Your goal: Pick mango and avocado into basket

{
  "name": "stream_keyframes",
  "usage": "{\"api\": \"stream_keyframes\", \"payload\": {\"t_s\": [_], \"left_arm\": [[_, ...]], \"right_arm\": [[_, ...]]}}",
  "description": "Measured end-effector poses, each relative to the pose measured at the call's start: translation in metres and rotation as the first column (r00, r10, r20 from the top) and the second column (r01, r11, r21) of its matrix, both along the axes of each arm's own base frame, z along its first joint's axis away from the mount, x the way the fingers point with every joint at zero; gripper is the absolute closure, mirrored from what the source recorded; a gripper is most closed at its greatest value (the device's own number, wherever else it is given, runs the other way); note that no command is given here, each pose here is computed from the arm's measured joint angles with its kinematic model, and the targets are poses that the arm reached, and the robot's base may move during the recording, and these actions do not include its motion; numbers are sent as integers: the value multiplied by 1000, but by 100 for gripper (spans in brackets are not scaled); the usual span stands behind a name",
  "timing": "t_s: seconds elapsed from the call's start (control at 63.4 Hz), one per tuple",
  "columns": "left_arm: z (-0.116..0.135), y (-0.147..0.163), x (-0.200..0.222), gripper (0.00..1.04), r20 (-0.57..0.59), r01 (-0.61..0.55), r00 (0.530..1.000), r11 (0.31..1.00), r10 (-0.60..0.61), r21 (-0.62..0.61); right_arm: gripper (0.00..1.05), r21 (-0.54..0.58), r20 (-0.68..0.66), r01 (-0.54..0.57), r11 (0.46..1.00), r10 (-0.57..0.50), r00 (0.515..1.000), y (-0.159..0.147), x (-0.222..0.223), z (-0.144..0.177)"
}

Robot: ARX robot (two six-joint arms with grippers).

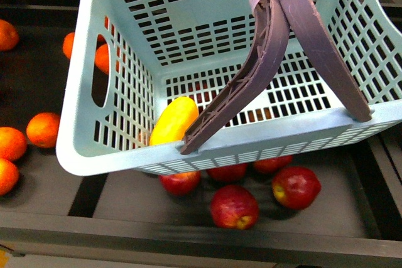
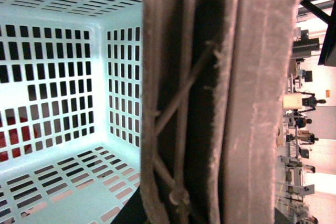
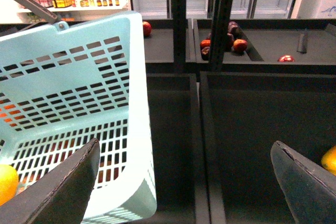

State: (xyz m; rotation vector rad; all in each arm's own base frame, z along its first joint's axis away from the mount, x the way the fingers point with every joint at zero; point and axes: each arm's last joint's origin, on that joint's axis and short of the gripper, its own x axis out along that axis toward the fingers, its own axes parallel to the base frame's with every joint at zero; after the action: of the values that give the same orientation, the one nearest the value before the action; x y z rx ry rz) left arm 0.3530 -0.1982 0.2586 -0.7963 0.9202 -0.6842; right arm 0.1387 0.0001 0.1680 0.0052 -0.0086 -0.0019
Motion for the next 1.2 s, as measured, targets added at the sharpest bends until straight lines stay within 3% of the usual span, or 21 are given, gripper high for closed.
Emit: {"api": "stream_keyframes", "payload": {"t_s": [1.198], "left_arm": [[0, 4, 2, 91, 2, -13, 1000, 1000, 13, 2]], "right_arm": [[9, -2, 3, -3, 1000, 3, 1000, 0, 0, 0]]}}
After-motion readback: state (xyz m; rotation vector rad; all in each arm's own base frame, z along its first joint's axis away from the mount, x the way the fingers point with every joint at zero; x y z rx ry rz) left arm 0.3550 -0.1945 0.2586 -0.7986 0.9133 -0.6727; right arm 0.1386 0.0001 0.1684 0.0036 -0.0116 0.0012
